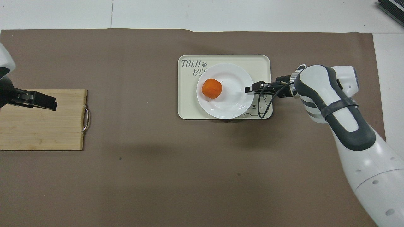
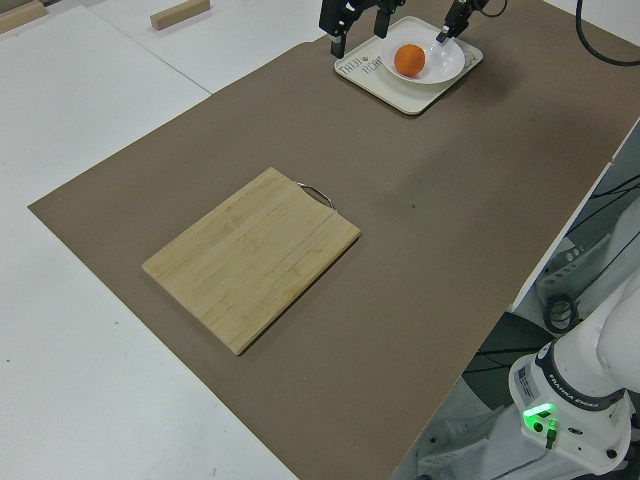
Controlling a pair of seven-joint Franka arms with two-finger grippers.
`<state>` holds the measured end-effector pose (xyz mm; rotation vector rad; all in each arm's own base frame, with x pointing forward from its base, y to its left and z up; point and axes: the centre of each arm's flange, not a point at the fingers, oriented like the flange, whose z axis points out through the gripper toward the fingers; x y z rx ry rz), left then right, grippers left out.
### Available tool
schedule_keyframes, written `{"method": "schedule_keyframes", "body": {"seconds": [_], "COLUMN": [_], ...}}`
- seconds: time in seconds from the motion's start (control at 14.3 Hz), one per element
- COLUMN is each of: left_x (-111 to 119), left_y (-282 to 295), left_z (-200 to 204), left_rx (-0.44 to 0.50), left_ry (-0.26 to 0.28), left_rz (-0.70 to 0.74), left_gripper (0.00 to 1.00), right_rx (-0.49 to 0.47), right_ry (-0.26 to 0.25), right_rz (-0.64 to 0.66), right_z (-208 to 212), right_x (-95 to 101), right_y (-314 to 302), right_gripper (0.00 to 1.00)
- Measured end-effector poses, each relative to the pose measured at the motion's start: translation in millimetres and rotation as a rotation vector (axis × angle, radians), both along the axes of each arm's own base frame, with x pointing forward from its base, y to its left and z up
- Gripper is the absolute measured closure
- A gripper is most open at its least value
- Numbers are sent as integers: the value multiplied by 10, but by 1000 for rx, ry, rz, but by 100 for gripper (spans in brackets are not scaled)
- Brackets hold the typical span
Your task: Place orange and plate with both arms
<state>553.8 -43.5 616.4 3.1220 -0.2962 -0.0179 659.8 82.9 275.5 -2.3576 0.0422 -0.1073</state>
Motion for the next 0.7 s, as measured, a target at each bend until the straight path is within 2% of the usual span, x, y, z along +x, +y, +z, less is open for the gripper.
{"method": "schedule_keyframes", "body": {"seconds": [0.28, 0.42, 0.7], "left_x": [0, 0, 0], "left_y": [0, 0, 0], "left_z": [0, 0, 0], "left_rx": [0, 0, 0], "left_ry": [0, 0, 0], "left_rz": [0, 0, 0], "left_gripper": [0, 0, 0], "right_rx": [-126, -232, -497], "right_ry": [-63, -74, -75], "right_rz": [49, 85, 70], "right_z": [158, 317, 1018], "right_x": [94, 119, 106], "right_y": [-64, -150, -250], "right_gripper": [19, 0, 0]}}
